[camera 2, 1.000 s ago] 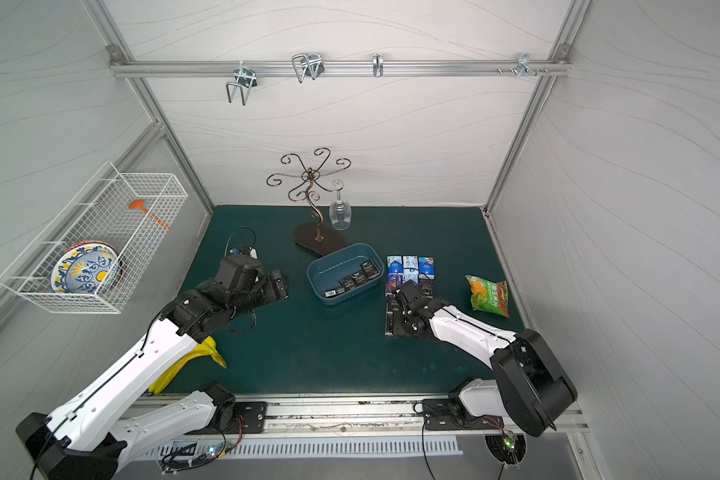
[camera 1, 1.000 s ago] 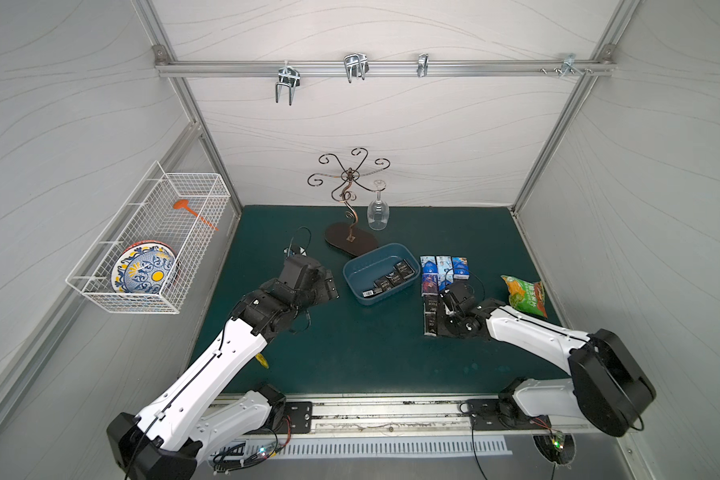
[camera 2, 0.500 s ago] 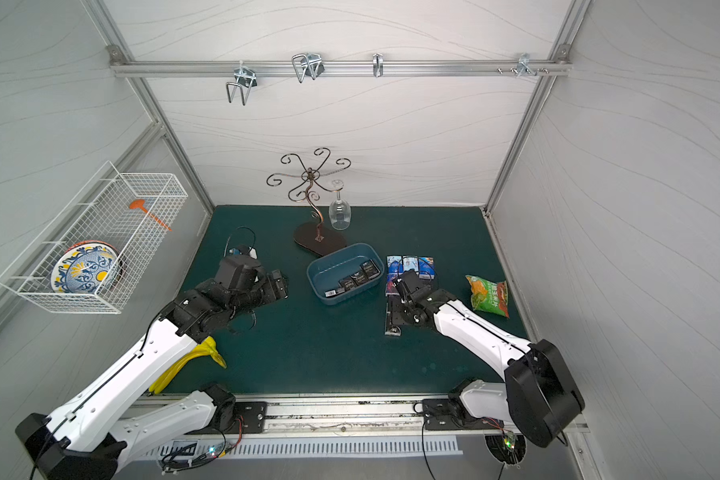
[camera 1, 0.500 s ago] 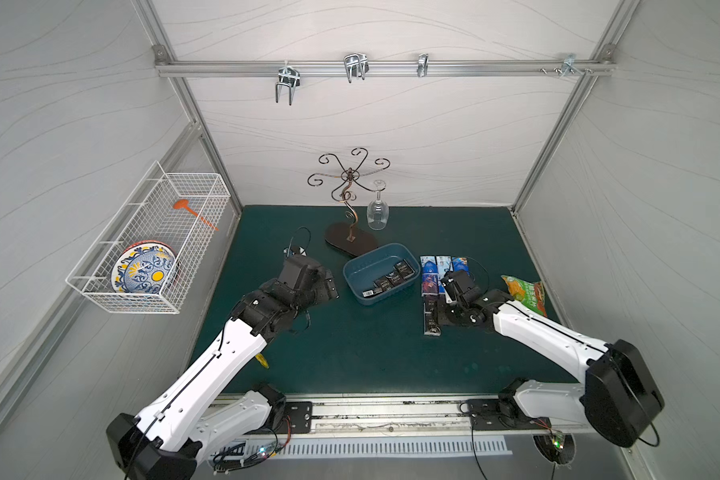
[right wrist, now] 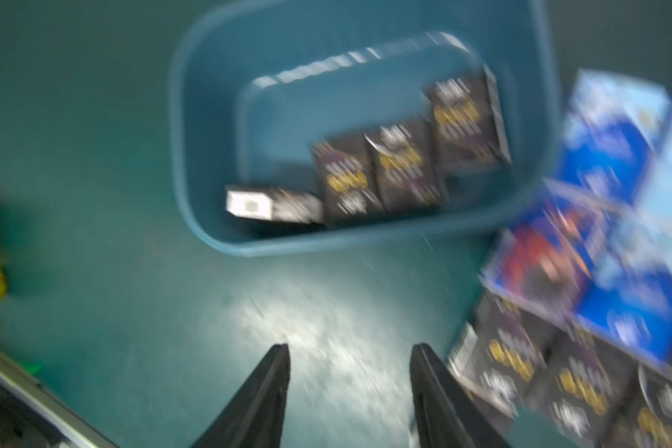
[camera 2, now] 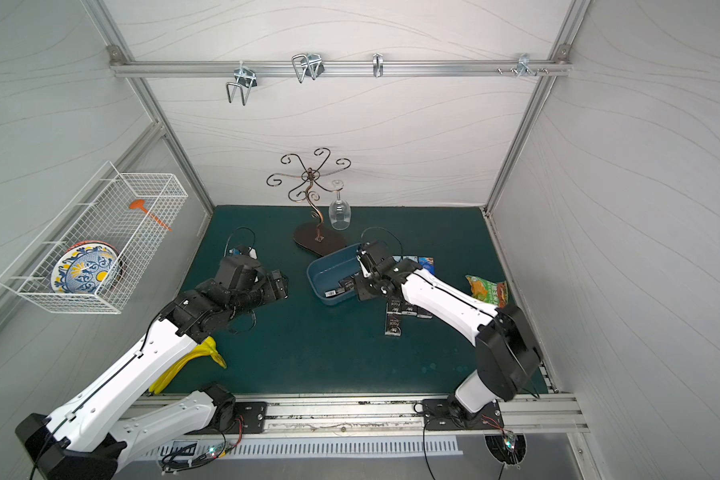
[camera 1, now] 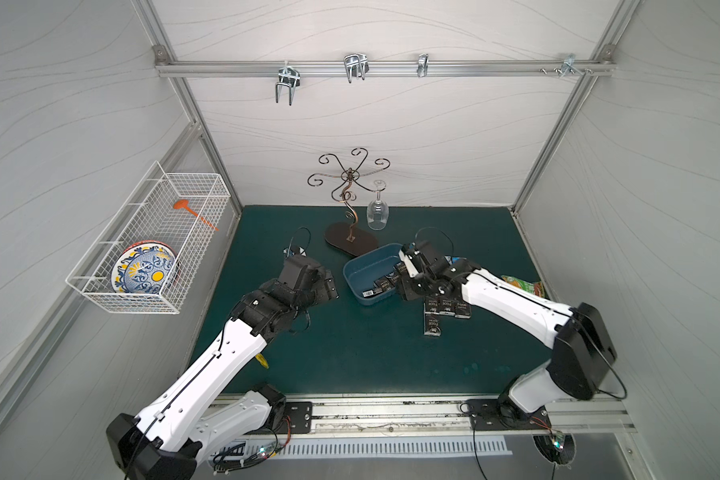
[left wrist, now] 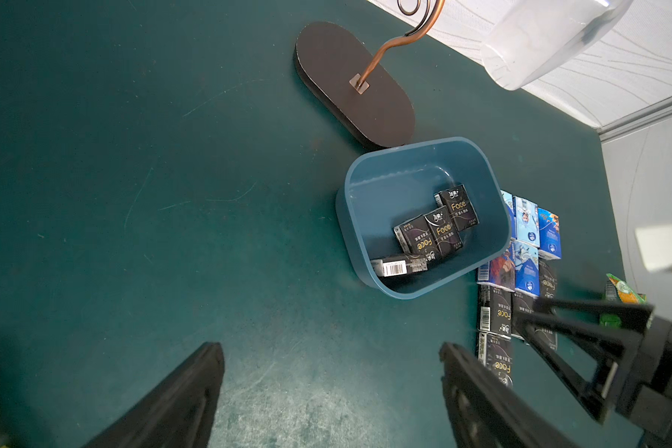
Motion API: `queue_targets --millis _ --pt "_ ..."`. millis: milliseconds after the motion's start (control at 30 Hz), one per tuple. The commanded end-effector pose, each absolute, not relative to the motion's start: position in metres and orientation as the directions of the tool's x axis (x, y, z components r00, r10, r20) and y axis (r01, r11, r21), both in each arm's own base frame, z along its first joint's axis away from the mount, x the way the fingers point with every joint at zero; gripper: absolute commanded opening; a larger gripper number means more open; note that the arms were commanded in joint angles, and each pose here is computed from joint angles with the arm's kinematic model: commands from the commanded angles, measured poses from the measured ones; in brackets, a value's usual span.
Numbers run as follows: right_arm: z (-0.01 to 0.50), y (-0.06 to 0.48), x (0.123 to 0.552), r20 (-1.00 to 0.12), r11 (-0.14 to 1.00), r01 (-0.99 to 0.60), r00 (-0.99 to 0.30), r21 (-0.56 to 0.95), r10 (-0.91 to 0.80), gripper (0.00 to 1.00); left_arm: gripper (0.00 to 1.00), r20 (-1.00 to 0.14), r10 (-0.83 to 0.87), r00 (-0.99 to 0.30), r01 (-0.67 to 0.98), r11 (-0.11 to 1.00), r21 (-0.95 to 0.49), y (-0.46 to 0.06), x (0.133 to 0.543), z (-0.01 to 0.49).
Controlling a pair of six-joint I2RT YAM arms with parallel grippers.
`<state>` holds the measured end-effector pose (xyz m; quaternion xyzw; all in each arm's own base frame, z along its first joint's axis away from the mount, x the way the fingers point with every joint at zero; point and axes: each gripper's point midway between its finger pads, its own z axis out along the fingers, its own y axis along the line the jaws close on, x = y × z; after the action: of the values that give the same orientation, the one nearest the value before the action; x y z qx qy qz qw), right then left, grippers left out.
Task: Take the pocket tissues out of the storage box
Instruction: Pick up the pocket tissues from the storage box.
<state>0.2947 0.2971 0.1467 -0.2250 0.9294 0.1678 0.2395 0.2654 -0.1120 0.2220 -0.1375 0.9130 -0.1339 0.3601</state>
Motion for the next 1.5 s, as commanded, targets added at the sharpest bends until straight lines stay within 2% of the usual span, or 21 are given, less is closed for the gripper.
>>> queue_targets --millis 0,233,700,767,933,1133,1467 --pt "0.139 0.332 0.294 -0.485 0.736 -0.638 -0.729 0.226 -0.483 0.58 0.92 -0.650 -0.368 -0.665 -0.159 0.920 -0.359 -0.108 0.267 0.236" --pt "0.114 0.383 0.305 -0.440 0.614 -0.764 -0.629 0.199 -0.641 0.64 0.92 -0.659 -0.361 -0.660 -0.160 0.924 -0.346 -0.106 0.268 0.239" --pt "0.041 0.402 0.313 -0.302 0.568 -0.813 -0.578 0.130 -0.758 0.65 0.92 -0.674 -0.346 -0.653 -0.164 0.933 -0.321 -0.102 0.270 0.242" --pt "0.035 0.408 0.312 -0.298 0.557 -0.820 -0.569 0.132 -0.767 0.62 0.92 -0.676 -0.346 -0.651 -0.164 0.933 -0.320 -0.102 0.270 0.244" --pt "0.031 0.427 0.300 -0.303 0.513 -0.847 -0.530 0.139 -0.792 0.42 0.92 -0.680 -0.346 -0.646 -0.166 0.934 -0.317 -0.101 0.270 0.246" --pt "0.048 0.449 0.281 -0.356 0.447 -0.881 -0.472 0.155 -0.807 0.25 0.92 -0.679 -0.347 -0.647 -0.167 0.933 -0.318 -0.101 0.271 0.247" --pt "0.107 0.445 0.281 -0.479 0.462 -0.883 -0.443 0.086 -0.757 0.13 0.92 -0.676 -0.351 -0.648 -0.170 0.932 -0.321 -0.102 0.272 0.244"
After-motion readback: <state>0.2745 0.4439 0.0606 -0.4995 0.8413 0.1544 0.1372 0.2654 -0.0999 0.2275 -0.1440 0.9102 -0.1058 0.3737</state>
